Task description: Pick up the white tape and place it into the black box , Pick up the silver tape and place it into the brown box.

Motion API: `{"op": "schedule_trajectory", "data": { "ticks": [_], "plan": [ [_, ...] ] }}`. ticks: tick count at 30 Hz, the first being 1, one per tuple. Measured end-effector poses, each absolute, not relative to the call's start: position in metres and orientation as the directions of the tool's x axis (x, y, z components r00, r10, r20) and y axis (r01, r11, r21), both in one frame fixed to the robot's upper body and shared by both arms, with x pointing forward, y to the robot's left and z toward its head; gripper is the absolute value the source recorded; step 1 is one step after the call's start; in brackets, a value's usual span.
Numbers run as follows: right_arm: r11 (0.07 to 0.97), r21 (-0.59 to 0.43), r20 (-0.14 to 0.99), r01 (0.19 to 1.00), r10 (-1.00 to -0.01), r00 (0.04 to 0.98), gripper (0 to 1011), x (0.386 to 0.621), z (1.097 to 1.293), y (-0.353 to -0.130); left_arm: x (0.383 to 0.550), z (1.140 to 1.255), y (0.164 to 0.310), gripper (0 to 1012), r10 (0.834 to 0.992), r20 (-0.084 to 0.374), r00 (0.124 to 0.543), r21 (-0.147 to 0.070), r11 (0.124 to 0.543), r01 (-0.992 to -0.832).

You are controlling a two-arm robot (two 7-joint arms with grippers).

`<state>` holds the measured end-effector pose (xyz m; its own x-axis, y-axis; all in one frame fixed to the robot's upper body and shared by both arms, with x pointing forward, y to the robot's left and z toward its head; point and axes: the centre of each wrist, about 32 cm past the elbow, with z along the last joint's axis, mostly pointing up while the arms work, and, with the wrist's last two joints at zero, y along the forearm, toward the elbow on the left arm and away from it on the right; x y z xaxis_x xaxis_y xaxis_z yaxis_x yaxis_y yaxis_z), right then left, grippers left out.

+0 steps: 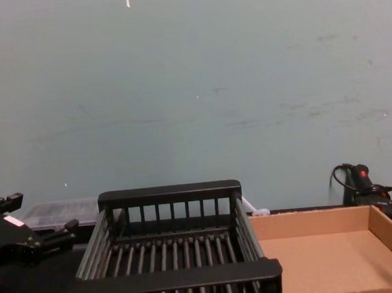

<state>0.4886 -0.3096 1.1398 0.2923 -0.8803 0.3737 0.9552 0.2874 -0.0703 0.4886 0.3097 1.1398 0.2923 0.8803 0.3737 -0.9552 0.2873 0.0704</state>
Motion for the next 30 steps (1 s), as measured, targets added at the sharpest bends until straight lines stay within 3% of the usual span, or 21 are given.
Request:
{"op": "schedule_trajectory", "data": {
  "ticks": [30],
  "plan": [
    [0.287, -0.070, 0.374, 0.955, -0.880, 0.292, 1002, 0.4886, 1.1398, -0.3097, 0.4886, 1.1398, 0.3097, 1001, 0.880, 0.374, 0.292, 0.070, 0.287, -0.955]
  ]
}}
